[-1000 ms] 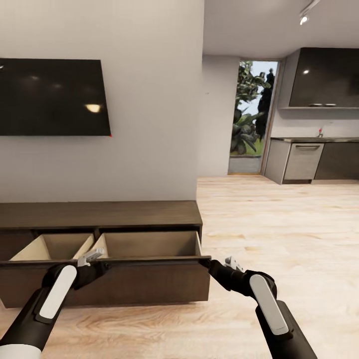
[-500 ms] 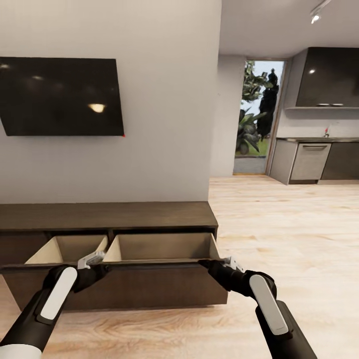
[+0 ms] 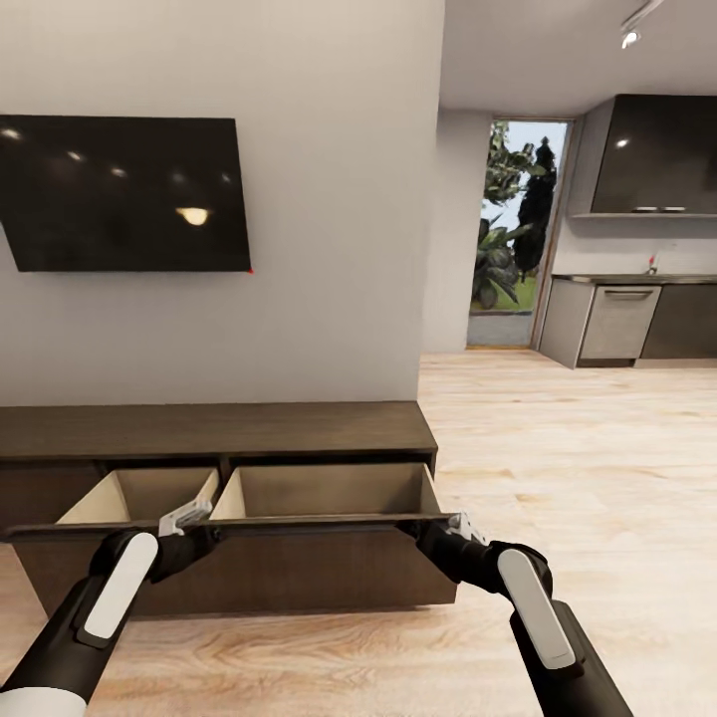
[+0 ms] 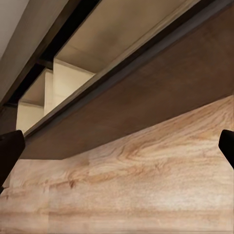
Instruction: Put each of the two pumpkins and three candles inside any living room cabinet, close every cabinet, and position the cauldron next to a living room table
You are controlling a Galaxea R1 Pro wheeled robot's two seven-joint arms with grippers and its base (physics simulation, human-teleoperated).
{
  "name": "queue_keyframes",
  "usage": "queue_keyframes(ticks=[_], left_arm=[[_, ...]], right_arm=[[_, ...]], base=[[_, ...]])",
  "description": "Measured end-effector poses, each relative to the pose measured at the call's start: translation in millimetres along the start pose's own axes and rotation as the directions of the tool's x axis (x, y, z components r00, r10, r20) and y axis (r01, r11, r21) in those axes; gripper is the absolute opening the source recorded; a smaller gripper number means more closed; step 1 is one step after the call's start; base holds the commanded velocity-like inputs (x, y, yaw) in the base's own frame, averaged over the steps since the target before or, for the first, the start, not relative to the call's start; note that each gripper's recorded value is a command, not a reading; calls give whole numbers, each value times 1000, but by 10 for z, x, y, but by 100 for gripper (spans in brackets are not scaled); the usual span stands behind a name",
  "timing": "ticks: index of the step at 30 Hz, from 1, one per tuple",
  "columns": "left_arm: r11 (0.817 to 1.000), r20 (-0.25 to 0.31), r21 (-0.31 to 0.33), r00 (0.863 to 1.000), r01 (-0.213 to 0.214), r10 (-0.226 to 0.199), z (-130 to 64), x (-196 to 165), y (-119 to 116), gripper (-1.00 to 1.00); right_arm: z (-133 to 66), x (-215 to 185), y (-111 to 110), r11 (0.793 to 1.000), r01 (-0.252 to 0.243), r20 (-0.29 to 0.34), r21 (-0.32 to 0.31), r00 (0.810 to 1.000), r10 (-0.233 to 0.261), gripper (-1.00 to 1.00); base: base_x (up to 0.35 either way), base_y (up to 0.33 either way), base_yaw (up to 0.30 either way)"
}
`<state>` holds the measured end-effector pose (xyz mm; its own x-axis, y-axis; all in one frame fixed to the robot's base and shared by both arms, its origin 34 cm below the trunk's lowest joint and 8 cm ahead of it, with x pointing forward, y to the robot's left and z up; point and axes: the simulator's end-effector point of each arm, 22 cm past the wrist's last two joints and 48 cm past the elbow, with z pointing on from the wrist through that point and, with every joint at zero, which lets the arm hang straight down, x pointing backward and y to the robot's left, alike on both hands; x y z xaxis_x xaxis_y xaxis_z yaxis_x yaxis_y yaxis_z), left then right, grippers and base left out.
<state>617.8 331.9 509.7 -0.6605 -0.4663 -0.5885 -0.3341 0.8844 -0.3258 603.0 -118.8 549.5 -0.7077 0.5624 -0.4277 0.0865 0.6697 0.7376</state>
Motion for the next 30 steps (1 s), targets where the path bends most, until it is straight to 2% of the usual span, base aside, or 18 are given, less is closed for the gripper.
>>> queue_keyframes(ticks=[6,18,19,22,26,30], left_arm=[[1000,5,2,1000,2,-2,-7,-17,-5,100],[999,-52,-31,999,-15,13,228,224,71,100],[999,-59,-34,998,-25,23,251,259,60,100],[995,-91,-33,992,-93,90,331,441,-59,100],[992,-113,-37,987,-122,117,403,551,-74,100],[991,-130,-42,984,-129,123,466,624,-55,100]], right_arm=[[1,3,-3,1000,0,-1,1,1000,0,100],[165,124,-207,999,-22,-34,32,999,23,100],[186,154,-212,999,-15,-41,35,999,16,100],[285,345,-211,998,42,-82,55,996,-38,100],[387,522,-392,992,76,-126,103,990,-63,100],[448,610,-532,986,94,-148,137,986,-73,100]], base=[[-1,0,0],[0,0,0],[0,0,0],[0,0,0],[0,0,0],[0,0,0]])
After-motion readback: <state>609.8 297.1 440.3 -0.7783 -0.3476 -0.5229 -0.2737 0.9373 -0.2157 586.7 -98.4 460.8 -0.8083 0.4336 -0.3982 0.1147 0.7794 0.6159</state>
